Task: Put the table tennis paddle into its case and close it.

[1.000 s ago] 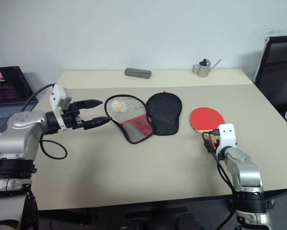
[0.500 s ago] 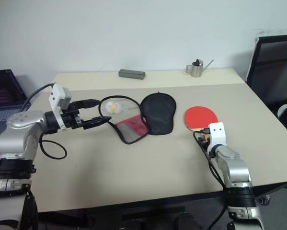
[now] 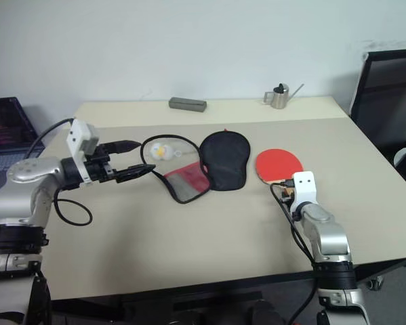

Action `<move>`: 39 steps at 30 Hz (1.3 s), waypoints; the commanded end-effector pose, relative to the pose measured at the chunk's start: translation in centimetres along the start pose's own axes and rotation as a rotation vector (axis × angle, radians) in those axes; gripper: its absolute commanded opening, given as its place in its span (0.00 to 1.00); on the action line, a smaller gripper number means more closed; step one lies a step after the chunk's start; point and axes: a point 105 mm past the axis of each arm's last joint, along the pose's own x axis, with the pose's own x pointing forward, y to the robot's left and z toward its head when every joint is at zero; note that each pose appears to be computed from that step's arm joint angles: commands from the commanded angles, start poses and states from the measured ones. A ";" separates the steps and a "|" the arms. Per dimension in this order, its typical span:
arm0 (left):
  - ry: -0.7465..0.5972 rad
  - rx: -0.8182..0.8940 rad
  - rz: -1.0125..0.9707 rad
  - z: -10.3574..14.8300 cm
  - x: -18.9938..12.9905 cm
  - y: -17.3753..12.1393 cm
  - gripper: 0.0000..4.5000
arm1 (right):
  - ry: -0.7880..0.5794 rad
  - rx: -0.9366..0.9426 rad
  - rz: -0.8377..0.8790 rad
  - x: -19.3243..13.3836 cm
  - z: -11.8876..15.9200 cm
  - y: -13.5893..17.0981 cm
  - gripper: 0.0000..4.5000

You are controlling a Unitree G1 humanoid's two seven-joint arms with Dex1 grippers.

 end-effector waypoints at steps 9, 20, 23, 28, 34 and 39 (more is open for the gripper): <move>-0.026 0.046 0.095 1.3 -2.2 1.5 1.00 | -0.170 0.059 -0.078 -0.8 5.9 -1.1 0.28; -0.018 0.043 0.130 1.1 -3.0 2.0 1.00 | -0.254 0.078 0.000 -1.4 9.2 1.9 0.28; -0.014 0.044 0.135 1.0 -3.1 2.0 1.00 | -0.260 0.076 0.040 -1.4 9.6 3.1 0.28; -0.012 0.042 0.141 0.9 -3.2 2.1 1.00 | -0.275 0.057 0.144 -1.0 10.7 7.1 0.28; -0.023 0.045 0.130 1.2 -3.1 1.8 1.00 | -0.276 0.045 0.245 0.2 11.7 11.4 0.28; -0.032 0.043 0.113 1.4 -3.4 1.5 1.00 | -0.262 0.032 0.267 1.7 11.7 13.2 0.28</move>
